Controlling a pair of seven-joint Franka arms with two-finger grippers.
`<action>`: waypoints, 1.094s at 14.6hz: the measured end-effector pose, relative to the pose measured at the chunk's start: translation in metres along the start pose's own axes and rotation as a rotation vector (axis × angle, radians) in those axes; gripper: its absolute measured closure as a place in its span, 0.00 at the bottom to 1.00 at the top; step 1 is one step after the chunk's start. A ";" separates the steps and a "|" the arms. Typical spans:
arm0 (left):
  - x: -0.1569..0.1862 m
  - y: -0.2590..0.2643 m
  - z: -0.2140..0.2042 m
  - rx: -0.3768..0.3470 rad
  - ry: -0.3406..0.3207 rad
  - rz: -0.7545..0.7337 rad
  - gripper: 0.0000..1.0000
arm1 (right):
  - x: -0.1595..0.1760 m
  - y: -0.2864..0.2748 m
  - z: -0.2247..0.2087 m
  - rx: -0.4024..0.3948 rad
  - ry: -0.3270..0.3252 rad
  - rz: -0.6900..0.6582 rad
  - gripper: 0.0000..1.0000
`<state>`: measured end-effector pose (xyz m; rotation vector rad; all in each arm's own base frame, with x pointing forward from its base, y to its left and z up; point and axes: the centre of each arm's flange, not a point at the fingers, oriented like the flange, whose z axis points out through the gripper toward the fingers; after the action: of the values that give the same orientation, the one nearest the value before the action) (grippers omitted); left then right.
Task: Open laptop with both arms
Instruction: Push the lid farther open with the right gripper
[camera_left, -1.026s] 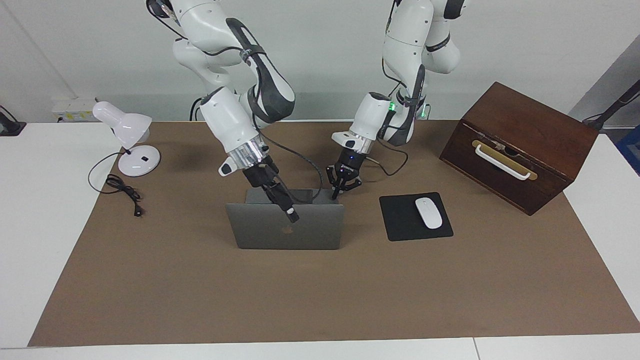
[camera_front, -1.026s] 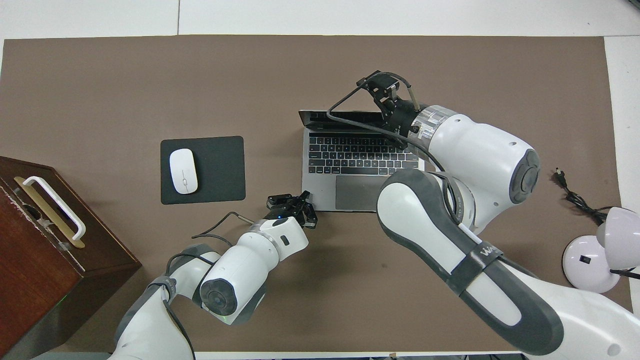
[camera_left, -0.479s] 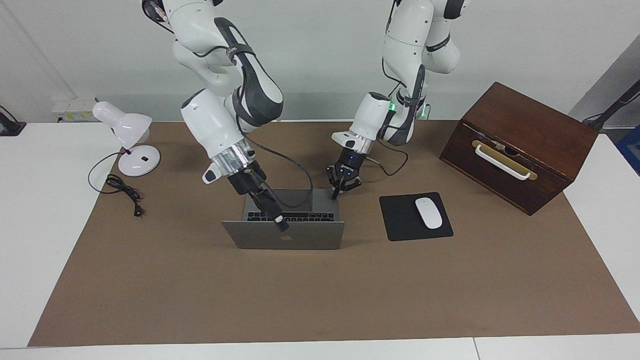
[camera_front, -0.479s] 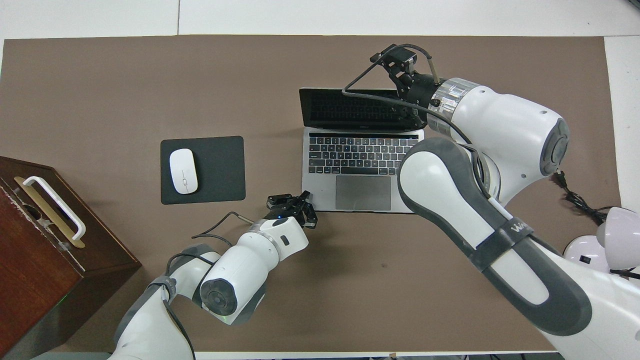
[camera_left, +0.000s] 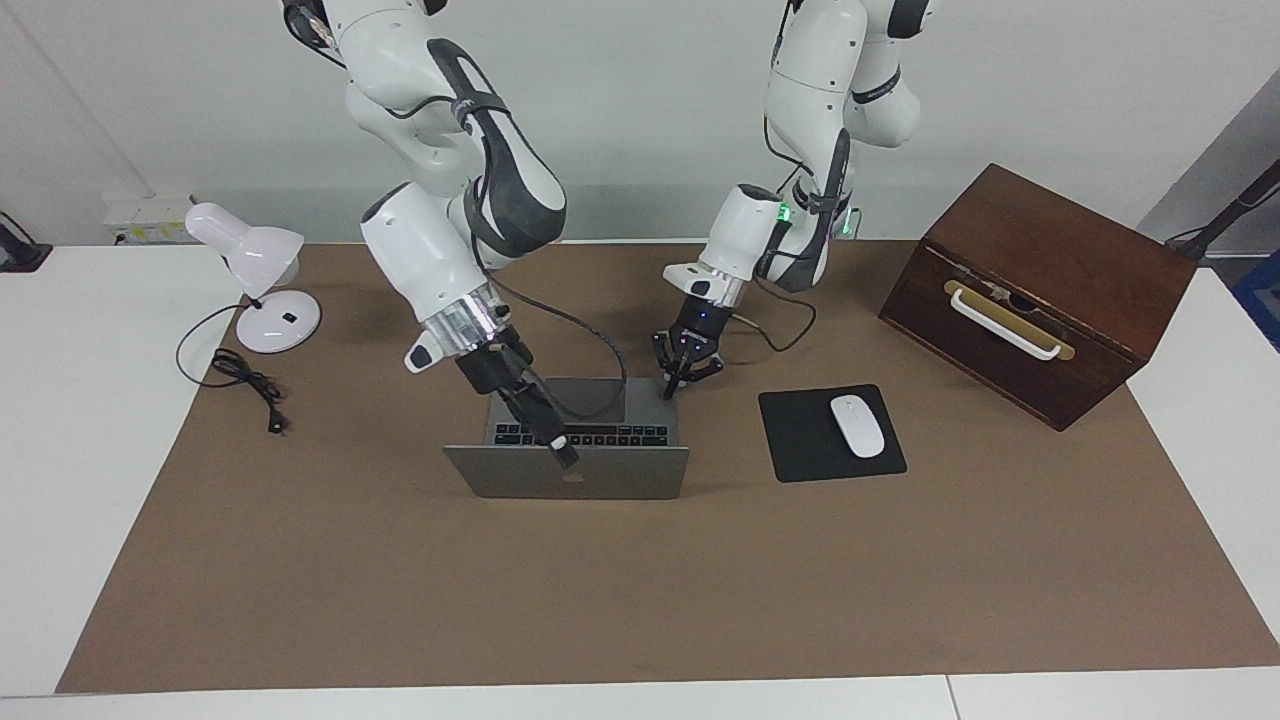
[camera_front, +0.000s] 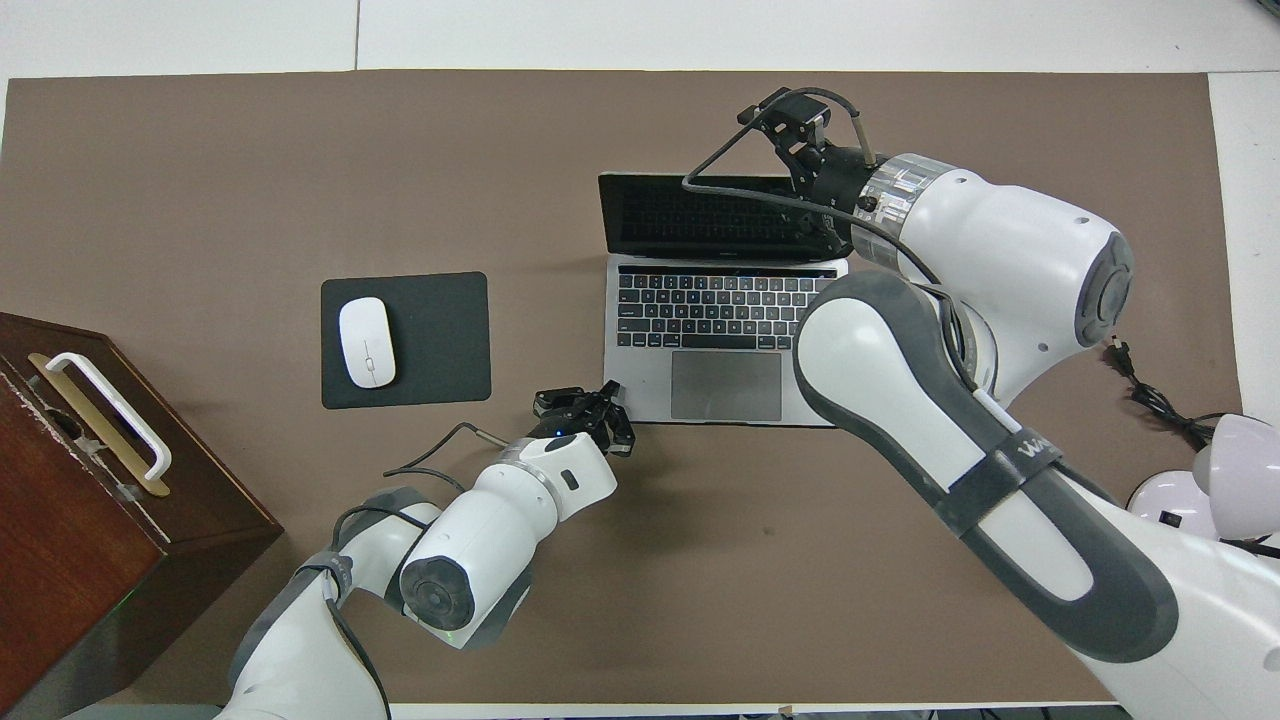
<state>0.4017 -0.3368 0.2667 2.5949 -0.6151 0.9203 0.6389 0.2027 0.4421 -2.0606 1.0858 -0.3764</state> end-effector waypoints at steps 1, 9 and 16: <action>0.003 -0.001 0.001 0.001 0.004 -0.003 0.99 | 0.000 -0.001 0.000 0.001 0.000 -0.001 0.00; 0.016 0.001 0.002 -0.003 0.030 -0.010 0.99 | 0.003 -0.006 -0.005 -0.098 -0.121 -0.014 0.00; 0.039 0.004 -0.010 0.005 -0.006 -0.049 0.99 | -0.015 -0.019 -0.072 -0.405 -0.226 -0.250 0.00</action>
<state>0.4218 -0.3474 0.3009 2.6057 -0.5497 0.8997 0.6002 0.1854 0.5053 -2.5365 0.8177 -0.0392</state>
